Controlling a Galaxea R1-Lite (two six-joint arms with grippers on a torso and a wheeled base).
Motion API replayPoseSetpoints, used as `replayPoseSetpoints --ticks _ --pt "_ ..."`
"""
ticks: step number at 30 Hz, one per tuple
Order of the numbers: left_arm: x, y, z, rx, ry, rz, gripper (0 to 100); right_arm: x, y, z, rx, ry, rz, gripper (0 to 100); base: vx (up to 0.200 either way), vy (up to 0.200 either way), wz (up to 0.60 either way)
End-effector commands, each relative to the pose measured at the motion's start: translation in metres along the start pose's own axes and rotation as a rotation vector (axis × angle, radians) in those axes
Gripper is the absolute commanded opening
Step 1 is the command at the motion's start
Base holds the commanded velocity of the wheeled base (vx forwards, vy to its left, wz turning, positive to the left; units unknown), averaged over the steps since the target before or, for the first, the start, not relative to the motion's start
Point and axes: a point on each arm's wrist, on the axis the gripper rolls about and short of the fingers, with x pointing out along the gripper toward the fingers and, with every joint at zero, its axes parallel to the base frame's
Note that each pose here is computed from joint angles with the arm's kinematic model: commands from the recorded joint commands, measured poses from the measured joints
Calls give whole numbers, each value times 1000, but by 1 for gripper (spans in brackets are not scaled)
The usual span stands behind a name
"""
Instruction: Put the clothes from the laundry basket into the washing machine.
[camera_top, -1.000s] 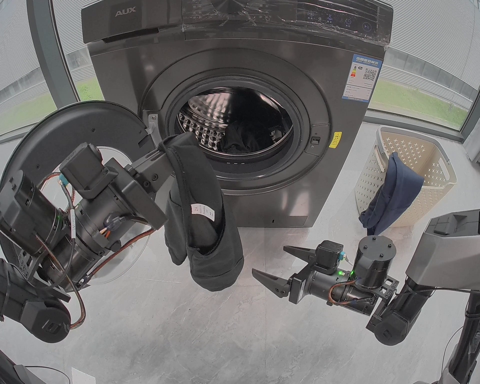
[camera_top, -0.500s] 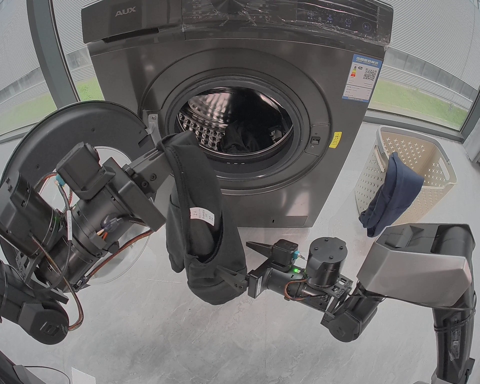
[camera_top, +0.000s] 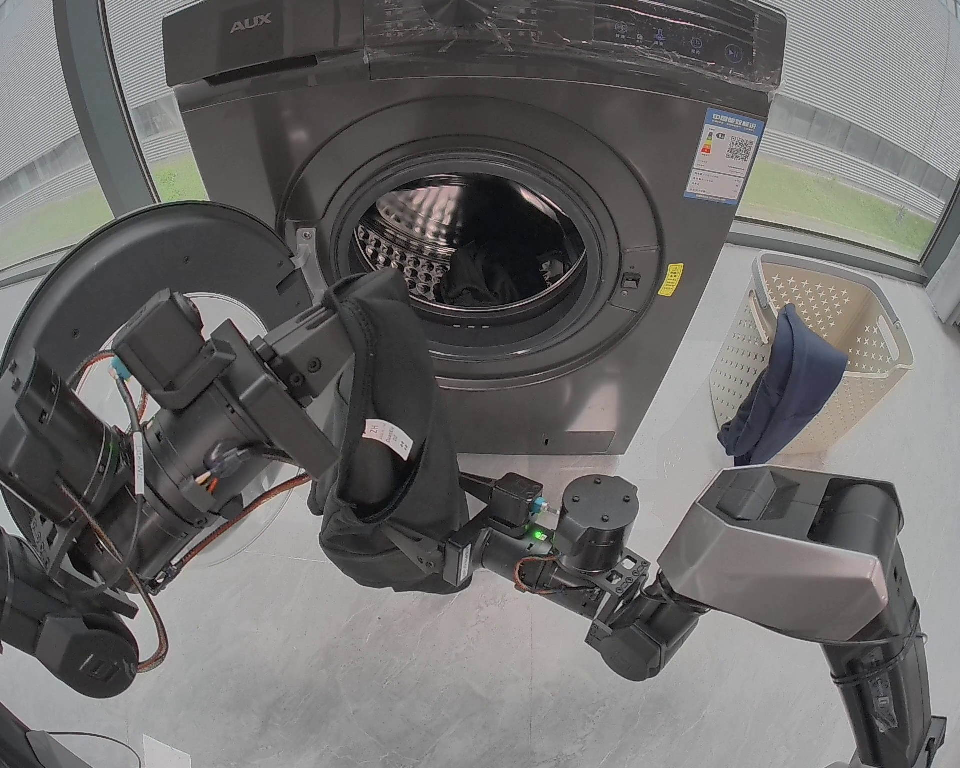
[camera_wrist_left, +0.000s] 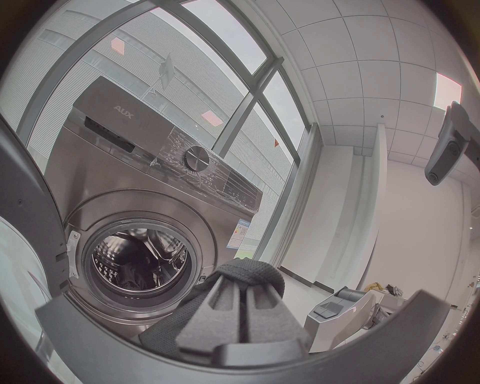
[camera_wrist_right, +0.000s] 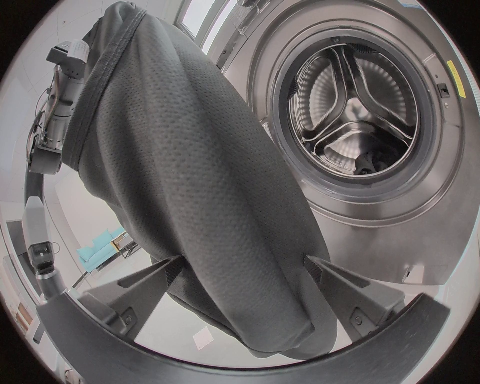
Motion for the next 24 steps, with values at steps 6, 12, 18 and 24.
replayPoseSetpoints --ticks 6,12,18,24 --pt "-2 -3 9 -26 -23 -21 0 28 -16 -20 2 -54 -73 100 0 0 0" --pt "-2 -2 10 -41 -28 -18 0 34 -19 -11 8 -105 -106 0 0 0 0" --pt "-7 14 8 -18 -13 51 0 16 -30 21 8 -137 -156 0 0 0 0" --pt "-19 41 -15 -13 100 159 0 -26 -56 81 -12 -191 -254 0 0 0 0"
